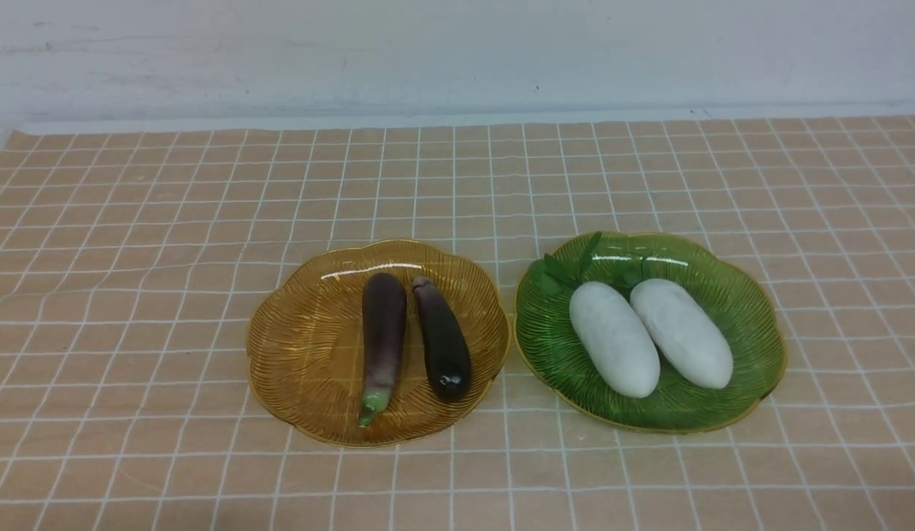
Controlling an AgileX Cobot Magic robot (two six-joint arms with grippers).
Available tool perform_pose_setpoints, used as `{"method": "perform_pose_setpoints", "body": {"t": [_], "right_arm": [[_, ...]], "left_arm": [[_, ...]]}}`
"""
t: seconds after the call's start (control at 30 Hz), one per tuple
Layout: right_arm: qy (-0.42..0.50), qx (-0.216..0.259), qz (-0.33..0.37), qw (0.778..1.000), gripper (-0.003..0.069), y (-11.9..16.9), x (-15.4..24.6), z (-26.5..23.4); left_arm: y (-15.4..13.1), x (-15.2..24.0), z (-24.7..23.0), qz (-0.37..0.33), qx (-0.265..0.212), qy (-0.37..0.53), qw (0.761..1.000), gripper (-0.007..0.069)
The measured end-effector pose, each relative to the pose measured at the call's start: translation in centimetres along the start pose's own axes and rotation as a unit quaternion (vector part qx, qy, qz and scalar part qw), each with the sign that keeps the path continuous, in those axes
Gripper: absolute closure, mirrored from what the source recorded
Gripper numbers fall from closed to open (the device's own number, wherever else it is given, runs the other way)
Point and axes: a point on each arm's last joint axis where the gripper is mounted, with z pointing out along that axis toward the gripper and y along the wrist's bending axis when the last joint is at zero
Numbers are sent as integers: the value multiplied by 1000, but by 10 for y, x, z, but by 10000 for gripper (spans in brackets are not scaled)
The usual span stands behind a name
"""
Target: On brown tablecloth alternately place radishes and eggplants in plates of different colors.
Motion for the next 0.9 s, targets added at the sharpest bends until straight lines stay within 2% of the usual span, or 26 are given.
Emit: {"method": "perform_pose_setpoints", "body": {"t": [0.2,0.47,0.9], "right_arm": [[0,0,0,1000,674,0,0,0],[0,0,0,1000,674,0,0,0],[0,0,0,1000,674,0,0,0]], "left_arm": [[0,0,0,-1,-2,0,1000,628],[-4,0,0,13,40,0,999,628],[-4,0,0,13,40,0,999,628]]}}
